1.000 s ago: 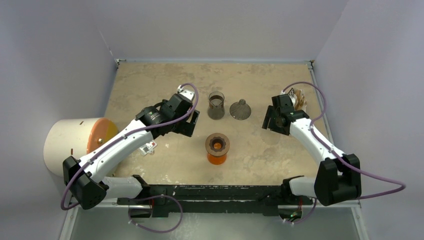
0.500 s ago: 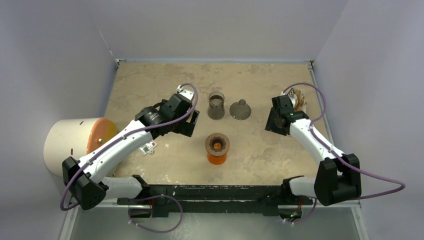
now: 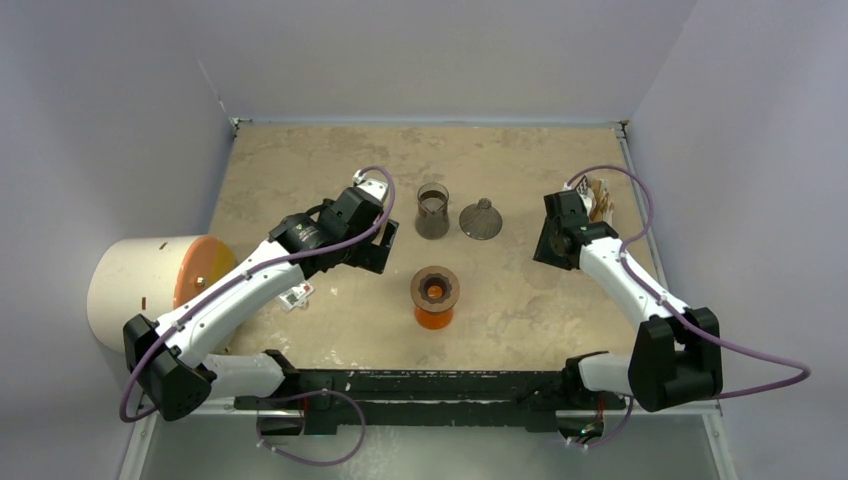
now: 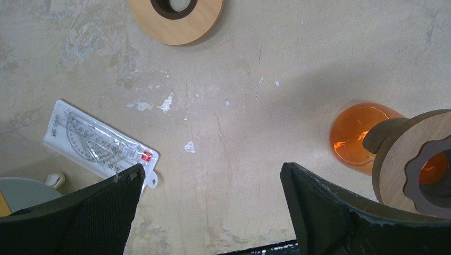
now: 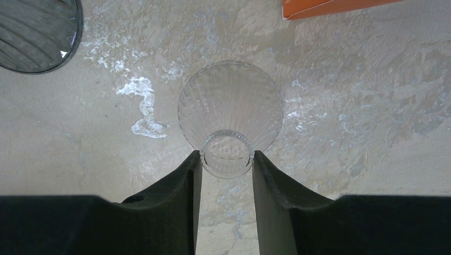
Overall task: Place the coffee filter in the dripper
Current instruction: Pick up the coffee dripper from the center of the board.
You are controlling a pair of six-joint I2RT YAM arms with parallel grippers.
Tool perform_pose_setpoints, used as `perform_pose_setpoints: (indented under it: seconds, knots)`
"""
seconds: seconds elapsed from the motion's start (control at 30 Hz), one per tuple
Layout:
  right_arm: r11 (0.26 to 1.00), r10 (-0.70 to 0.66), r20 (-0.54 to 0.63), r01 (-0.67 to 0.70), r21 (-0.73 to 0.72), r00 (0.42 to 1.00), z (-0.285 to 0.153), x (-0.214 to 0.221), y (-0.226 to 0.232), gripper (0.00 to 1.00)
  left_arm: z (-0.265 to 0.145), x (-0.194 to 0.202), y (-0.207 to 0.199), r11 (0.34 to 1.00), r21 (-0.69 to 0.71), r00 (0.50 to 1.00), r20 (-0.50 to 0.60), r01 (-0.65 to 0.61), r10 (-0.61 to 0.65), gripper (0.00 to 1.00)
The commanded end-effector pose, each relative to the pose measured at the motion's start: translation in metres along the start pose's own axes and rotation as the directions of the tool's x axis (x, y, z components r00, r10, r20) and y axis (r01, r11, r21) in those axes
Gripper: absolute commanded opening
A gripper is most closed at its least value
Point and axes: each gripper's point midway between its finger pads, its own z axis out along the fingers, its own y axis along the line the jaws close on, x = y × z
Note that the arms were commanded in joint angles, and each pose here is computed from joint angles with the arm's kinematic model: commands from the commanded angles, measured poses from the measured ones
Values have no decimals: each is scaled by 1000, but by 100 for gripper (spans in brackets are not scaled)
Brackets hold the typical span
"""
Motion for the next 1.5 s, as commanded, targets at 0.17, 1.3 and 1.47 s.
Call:
perform_pose_setpoints:
  seconds: [0.17, 1.3, 1.47]
  knots:
    - [996, -25, 81, 31, -82, 996, -29, -25, 12, 9, -9, -12, 3, 1000, 12, 998, 68, 13, -14, 99]
    - [247, 248, 373, 314, -917, 894, -307, -83, 147, 0, -133, -72, -79, 693, 710, 864, 266, 124, -428, 99]
    - [155, 267, 375, 344, -926, 888, -328, -72, 171, 0, -152, -82, -94, 583, 807, 832, 256, 96, -493, 100]
